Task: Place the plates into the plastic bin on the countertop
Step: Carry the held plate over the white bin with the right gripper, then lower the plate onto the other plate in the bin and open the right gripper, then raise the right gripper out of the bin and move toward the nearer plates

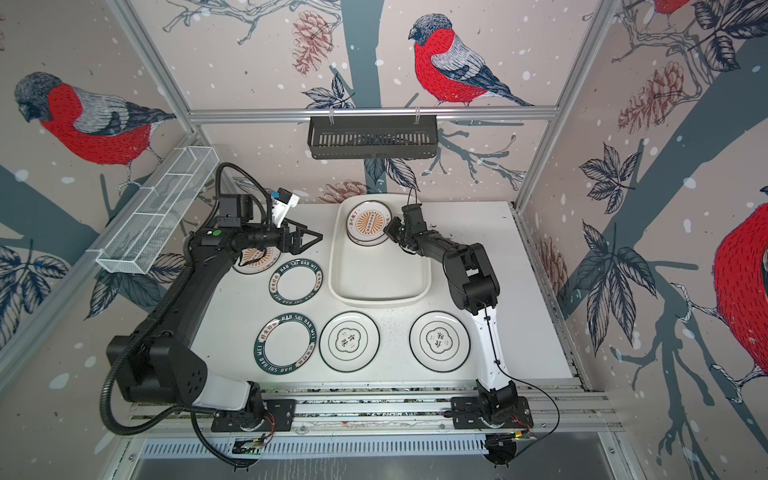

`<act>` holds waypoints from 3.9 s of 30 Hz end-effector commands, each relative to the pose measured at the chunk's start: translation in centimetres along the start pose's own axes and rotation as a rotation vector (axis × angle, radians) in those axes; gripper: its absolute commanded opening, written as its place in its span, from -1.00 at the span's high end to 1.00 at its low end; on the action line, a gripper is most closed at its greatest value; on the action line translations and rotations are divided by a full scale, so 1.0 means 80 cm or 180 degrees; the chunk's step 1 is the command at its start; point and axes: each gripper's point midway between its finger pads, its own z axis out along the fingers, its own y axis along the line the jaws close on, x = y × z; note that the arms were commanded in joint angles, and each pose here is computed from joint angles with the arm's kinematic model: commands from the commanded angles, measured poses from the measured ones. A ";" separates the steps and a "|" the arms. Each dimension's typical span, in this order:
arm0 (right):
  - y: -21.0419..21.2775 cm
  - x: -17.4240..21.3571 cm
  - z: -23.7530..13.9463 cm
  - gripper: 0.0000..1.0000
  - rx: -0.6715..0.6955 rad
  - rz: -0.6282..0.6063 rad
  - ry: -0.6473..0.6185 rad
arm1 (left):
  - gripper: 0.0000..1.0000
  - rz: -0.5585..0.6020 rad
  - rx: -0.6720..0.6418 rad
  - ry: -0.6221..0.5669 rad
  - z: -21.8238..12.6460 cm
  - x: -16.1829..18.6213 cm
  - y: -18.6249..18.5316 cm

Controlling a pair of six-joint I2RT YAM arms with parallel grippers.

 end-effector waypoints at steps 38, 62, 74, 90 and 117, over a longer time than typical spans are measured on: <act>-0.012 0.003 0.012 0.41 0.0073 0.0039 0.0158 | -0.93 0.0097 0.0112 -0.0061 -0.003 -0.011 -0.011; -0.005 0.008 -0.002 0.24 0.0296 -0.0215 0.0279 | -0.93 0.0097 0.0131 -0.0051 -0.005 -0.013 -0.014; 0.055 -0.017 -0.057 0.24 0.0175 -0.0528 0.0022 | -0.93 0.0153 0.0099 -0.0037 -0.008 -0.014 -0.016; 0.042 0.084 -0.367 0.01 0.0694 -0.0949 -0.0412 | -0.95 0.0572 -0.0054 -0.0022 -0.019 -0.048 -0.019; -0.144 0.276 -0.404 0.14 0.1426 -0.0192 0.0547 | -0.95 0.0423 0.0223 0.0160 0.012 -0.002 -0.027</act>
